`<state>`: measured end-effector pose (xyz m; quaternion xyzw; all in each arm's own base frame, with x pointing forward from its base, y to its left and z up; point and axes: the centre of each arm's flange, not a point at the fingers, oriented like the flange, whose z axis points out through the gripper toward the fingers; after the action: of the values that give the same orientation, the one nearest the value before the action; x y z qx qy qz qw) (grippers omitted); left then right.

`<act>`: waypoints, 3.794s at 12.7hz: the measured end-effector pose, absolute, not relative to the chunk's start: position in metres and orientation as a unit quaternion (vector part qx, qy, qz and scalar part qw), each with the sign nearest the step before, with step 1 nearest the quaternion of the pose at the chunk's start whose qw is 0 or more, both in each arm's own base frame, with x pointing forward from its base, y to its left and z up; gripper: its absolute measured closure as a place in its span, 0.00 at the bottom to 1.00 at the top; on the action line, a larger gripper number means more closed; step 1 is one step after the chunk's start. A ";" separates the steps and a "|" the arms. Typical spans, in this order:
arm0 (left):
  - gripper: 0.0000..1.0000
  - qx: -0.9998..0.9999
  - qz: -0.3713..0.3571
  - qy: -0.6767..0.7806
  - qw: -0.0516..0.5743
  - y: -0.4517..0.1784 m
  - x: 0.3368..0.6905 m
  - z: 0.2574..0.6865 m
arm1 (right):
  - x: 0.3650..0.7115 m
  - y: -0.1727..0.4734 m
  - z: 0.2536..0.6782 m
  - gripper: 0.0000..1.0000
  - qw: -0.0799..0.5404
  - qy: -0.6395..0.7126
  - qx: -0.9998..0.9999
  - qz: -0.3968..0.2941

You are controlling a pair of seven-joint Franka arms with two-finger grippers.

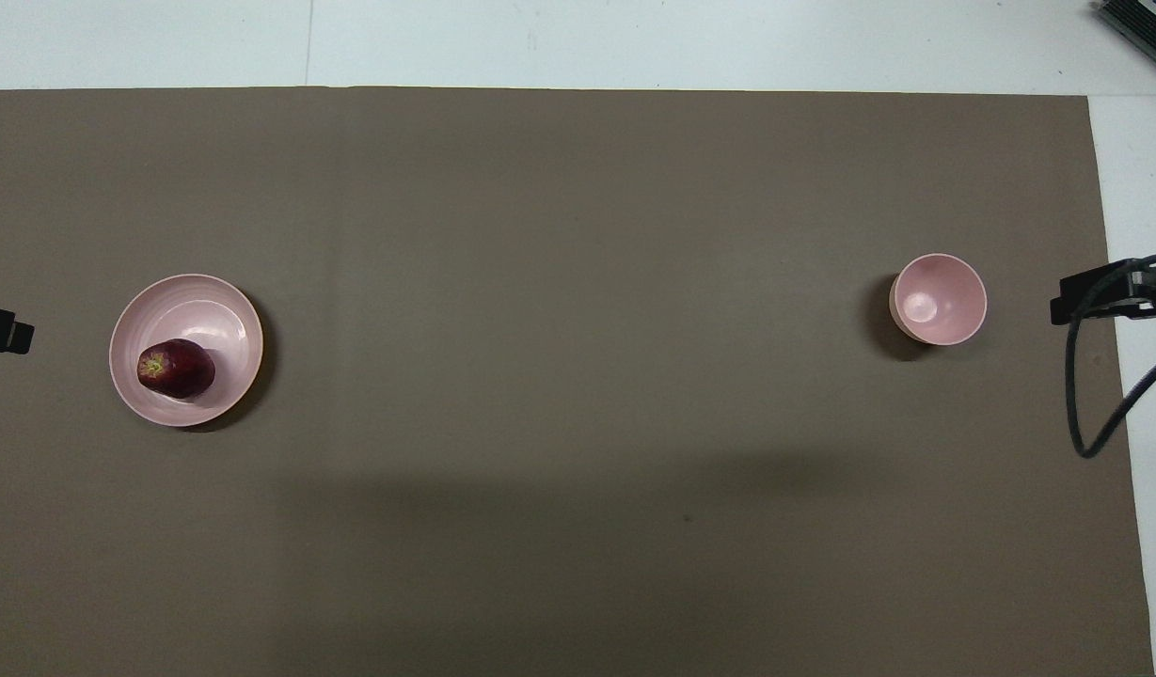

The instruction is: Move apple from plate to bowl

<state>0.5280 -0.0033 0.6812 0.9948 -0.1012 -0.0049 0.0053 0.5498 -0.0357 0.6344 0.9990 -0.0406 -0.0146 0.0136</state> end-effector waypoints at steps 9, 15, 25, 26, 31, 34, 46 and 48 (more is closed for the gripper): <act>0.00 0.995 -0.005 -0.101 0.005 -0.003 0.528 0.681 | 0.538 -0.035 0.628 0.00 0.013 -0.042 0.999 -0.032; 0.00 0.995 -0.005 -0.103 0.005 -0.005 0.528 0.681 | 0.526 -0.034 0.624 0.00 0.012 -0.066 0.997 -0.038; 0.00 0.995 -0.005 -0.101 0.005 -0.005 0.528 0.681 | 0.522 -0.026 0.622 0.00 -0.015 -0.099 0.994 -0.051; 0.00 0.995 -0.005 -0.102 0.005 -0.006 0.528 0.681 | 0.522 -0.026 0.622 0.00 -0.015 -0.099 0.994 -0.051; 0.00 0.995 -0.005 -0.101 0.005 -0.005 0.528 0.681 | 0.520 -0.011 0.621 0.00 -0.039 -0.145 0.987 -0.064; 0.00 0.995 -0.005 -0.102 0.005 -0.006 0.528 0.681 | 0.519 0.011 0.614 0.00 -0.056 -0.190 0.977 -0.081; 0.00 0.995 -0.007 -0.103 0.005 -0.008 0.528 0.680 | 0.538 0.100 0.558 0.00 -0.118 -0.363 0.908 -0.175; 0.00 0.995 -0.008 -0.103 0.005 -0.008 0.528 0.679 | 0.541 0.104 0.552 0.00 -0.132 -0.395 0.888 -0.197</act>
<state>0.5279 -0.0075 0.6788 0.9946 -0.1033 -0.0076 0.0055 0.5408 0.1036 0.5524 0.8875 -0.3952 -0.1966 -0.1321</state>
